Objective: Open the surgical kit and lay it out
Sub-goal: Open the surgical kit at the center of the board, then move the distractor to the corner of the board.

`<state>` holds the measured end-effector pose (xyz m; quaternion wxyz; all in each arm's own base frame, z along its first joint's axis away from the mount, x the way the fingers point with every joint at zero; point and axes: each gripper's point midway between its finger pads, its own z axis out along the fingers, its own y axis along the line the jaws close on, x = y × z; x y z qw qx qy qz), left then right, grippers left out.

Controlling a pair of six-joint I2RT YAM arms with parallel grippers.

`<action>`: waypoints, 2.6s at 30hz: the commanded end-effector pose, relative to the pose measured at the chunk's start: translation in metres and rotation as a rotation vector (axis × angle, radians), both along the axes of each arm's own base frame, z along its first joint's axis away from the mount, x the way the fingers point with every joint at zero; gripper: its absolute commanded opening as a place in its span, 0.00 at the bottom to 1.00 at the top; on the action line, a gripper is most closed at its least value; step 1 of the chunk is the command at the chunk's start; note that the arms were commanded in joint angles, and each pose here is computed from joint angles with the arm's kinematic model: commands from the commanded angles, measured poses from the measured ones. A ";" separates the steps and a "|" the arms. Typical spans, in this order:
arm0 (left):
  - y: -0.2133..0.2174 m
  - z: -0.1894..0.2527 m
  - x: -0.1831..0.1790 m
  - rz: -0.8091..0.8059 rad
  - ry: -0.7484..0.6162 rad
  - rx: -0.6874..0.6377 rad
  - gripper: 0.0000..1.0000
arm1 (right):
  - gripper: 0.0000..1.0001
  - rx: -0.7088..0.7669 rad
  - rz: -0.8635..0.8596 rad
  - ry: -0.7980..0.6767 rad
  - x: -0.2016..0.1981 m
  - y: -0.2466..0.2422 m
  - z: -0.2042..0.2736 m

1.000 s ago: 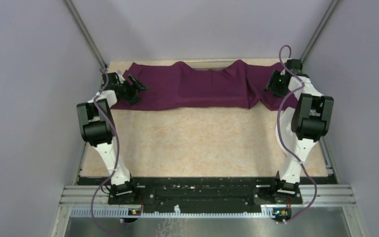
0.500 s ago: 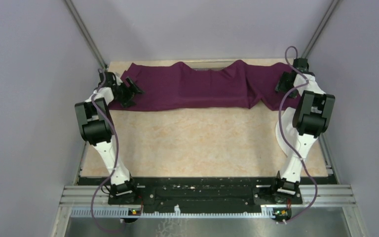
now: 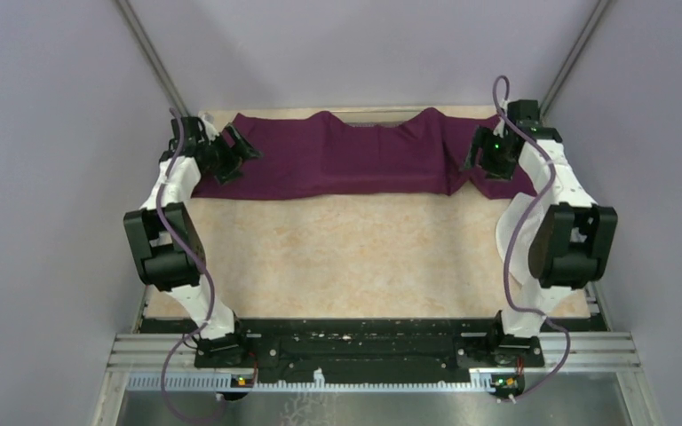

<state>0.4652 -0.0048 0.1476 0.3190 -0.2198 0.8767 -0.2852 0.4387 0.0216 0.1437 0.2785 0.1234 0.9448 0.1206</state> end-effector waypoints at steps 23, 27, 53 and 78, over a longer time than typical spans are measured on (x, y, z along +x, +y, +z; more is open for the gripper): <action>-0.142 0.038 -0.100 -0.320 -0.028 -0.040 0.96 | 0.49 -0.092 -0.342 0.151 -0.077 -0.076 -0.103; -0.143 0.046 -0.097 -0.334 -0.052 -0.018 0.97 | 0.50 -0.137 -0.427 0.161 -0.087 -0.092 -0.106; -0.139 0.046 -0.098 -0.363 -0.079 0.038 0.98 | 0.60 -0.078 -0.673 0.227 -0.196 -0.154 -0.112; -0.145 0.047 -0.120 -0.357 -0.005 -0.028 0.98 | 0.67 0.250 -0.109 -0.375 0.111 0.011 0.031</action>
